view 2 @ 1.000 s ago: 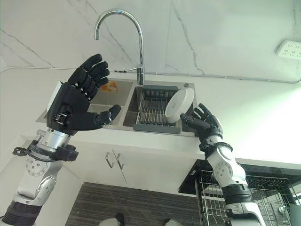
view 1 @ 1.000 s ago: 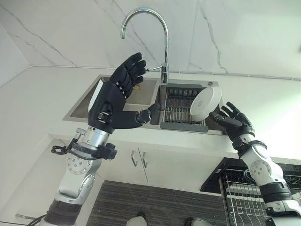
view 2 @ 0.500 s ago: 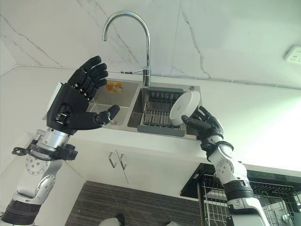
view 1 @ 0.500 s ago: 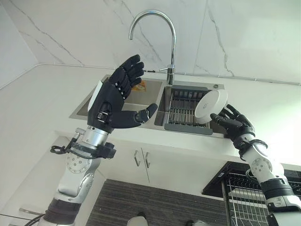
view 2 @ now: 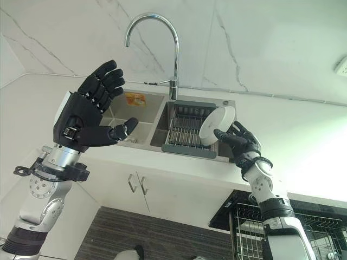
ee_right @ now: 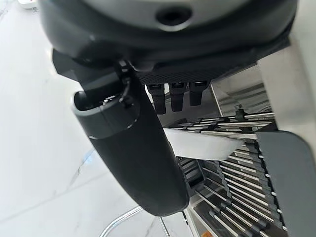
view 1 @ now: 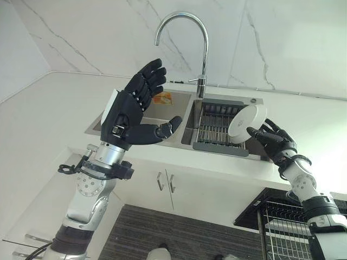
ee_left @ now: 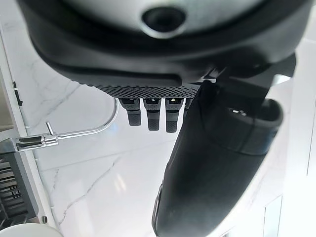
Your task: Place the dishes in the dishwasher.
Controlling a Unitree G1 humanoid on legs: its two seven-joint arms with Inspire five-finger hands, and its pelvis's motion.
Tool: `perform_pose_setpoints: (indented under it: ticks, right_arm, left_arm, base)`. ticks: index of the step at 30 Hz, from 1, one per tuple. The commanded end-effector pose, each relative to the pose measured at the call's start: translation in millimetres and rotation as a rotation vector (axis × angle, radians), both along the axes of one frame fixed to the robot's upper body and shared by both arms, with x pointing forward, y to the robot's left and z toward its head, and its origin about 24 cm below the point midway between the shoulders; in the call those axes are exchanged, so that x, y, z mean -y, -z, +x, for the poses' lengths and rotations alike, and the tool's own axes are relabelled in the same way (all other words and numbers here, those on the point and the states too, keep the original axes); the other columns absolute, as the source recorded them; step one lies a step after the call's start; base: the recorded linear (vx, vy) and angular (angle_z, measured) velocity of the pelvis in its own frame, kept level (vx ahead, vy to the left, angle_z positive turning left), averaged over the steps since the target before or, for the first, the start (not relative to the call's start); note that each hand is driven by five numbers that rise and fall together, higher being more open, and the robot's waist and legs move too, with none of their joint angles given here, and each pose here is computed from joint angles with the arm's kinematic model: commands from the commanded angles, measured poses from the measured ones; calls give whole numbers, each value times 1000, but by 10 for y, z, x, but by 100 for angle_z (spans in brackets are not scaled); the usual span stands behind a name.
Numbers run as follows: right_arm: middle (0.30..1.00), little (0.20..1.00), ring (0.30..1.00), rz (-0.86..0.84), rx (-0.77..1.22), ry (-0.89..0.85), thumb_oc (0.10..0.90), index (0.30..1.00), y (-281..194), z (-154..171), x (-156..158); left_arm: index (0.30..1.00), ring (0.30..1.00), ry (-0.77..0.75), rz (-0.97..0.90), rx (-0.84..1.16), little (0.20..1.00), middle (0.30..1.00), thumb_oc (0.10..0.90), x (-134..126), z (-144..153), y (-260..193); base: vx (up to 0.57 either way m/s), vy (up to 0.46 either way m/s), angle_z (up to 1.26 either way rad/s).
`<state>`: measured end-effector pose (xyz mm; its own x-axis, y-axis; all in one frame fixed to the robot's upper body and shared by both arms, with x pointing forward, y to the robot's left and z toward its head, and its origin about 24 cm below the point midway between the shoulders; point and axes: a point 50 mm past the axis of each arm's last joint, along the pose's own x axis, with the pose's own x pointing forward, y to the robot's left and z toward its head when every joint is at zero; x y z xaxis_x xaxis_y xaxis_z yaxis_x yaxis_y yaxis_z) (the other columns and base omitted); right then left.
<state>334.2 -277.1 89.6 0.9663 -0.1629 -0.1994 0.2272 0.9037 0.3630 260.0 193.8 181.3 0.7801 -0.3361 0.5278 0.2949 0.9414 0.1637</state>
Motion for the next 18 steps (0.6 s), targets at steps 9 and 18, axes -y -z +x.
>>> perform_pose_setpoints:
  ticks: [9, 18]
  right_arm:
    - [900, 900, 900, 10, 236, -32, 800, 900, -782, 283, 62]
    - [900, 900, 900, 51, 186, -56, 800, 900, -747, 355, 7]
  left_arm:
    - [900, 900, 43, -38, 170, 900, 900, 800, 28, 6, -411]
    - [900, 900, 60, -35, 141, 900, 900, 800, 51, 31, -380]
  base:
    - [10, 5, 5]
    - [14, 7, 3]
